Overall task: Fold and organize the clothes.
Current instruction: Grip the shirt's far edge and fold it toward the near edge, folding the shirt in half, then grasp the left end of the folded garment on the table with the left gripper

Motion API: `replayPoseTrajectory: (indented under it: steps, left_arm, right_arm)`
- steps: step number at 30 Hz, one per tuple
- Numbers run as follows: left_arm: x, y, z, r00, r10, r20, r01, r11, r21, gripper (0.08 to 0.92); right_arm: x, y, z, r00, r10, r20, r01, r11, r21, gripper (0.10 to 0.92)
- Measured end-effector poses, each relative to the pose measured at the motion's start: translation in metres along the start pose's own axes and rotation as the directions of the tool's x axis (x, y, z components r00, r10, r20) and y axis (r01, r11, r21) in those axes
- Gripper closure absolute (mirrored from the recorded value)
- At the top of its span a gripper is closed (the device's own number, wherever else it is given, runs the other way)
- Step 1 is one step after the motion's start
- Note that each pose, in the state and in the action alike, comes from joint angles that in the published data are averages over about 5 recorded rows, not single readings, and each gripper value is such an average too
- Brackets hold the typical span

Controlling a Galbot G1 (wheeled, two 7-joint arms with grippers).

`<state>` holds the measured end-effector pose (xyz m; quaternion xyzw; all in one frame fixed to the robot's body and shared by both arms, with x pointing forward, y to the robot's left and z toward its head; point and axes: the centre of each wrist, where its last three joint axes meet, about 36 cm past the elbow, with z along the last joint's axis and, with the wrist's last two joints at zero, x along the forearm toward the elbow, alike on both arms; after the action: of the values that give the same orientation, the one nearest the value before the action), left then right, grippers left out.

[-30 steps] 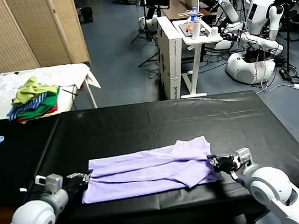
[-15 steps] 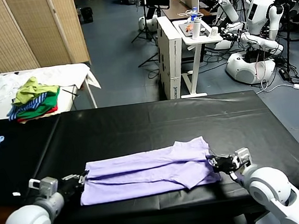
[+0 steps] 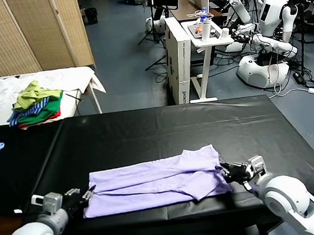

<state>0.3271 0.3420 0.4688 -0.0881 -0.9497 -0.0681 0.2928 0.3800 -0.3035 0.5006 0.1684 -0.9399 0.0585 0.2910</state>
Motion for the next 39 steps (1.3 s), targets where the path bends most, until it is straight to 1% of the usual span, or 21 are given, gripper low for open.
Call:
replayPoseTrajectory:
  steps: [1,3,7,10,15,18,23,27,29,31,32,34,37,38,39]
  left_arm:
    - [-0.001,0.001,-0.002,0.9999,0.001,0.013,-0.001,1.0,0.012,0.132]
    - [-0.005,0.002,-0.005,0.9994,0.001,0.033,-0.003,0.999,0.037,0.102]
    - [-0.017,0.007,-0.01,0.9979,-0.003,0.065,-0.002,0.997,0.072,0.093]
    - [-0.028,0.009,-0.01,0.9971,-0.005,0.076,-0.002,0.995,0.098,0.093]
    - [-0.044,0.012,-0.002,0.9977,-0.006,0.067,-0.004,0.989,0.146,0.092]
    - [-0.052,0.012,0.003,0.9984,-0.006,0.056,-0.004,0.985,0.171,0.093]
    - [-0.057,0.012,0.009,0.999,-0.007,0.043,-0.002,0.982,0.188,0.093]
    - [-0.059,0.013,0.013,0.9995,-0.01,0.031,0.003,0.982,0.191,0.092]
    - [-0.059,0.012,0.015,0.9996,-0.009,0.025,0.004,0.981,0.192,0.096]
    - [-0.059,0.011,0.017,0.9997,-0.006,0.022,0.002,0.981,0.194,0.124]
    - [-0.059,0.01,0.017,0.9998,-0.005,0.021,0.001,0.981,0.194,0.154]
    - [-0.059,0.009,0.018,0.9998,-0.003,0.02,-0.001,0.981,0.195,0.25]
    - [-0.059,0.008,0.018,0.9998,0.0,0.02,-0.004,0.981,0.196,0.435]
    - [-0.059,0.008,0.018,0.9998,0.002,0.02,-0.006,0.981,0.196,0.492]
    - [-0.06,0.007,0.019,0.9998,0.004,0.02,-0.008,0.981,0.195,0.568]
  right_arm:
    - [-0.001,-0.001,-0.001,1.0,0.009,0.012,-0.009,1.0,-0.007,0.128]
    - [-0.006,-0.003,-0.004,0.999,0.028,0.03,-0.028,0.999,-0.024,0.119]
    - [-0.02,-0.003,-0.008,0.997,0.061,0.055,-0.058,0.996,-0.068,0.116]
    - [-0.033,-0.002,-0.012,0.994,0.078,0.071,-0.07,0.993,-0.099,0.115]
    - [-0.059,0.0,-0.015,0.992,0.097,0.077,-0.086,0.986,-0.144,0.115]
    - [-0.074,0.0,-0.014,0.992,0.103,0.066,-0.091,0.982,-0.164,0.133]
    - [-0.096,0.001,-0.008,0.993,0.109,0.04,-0.099,0.977,-0.187,0.216]
    - [-0.107,0.005,-0.001,0.994,0.105,0.019,-0.099,0.974,-0.204,0.248]
    - [-0.11,0.007,0.001,0.995,0.1,0.014,-0.094,0.973,-0.209,0.278]
    - [-0.111,0.009,0.003,0.995,0.095,0.011,-0.09,0.973,-0.211,0.314]
    - [-0.111,0.01,0.004,0.996,0.093,0.009,-0.089,0.973,-0.211,0.35]
    - [-0.112,0.01,0.006,0.996,0.091,0.008,-0.087,0.974,-0.21,0.42]
    - [-0.113,0.011,0.009,0.996,0.093,0.012,-0.089,0.974,-0.206,0.59]
    - [-0.113,0.011,0.01,0.995,0.097,0.015,-0.091,0.975,-0.204,0.665]
    - [-0.113,0.011,0.011,0.995,0.101,0.019,-0.095,0.975,-0.202,0.722]
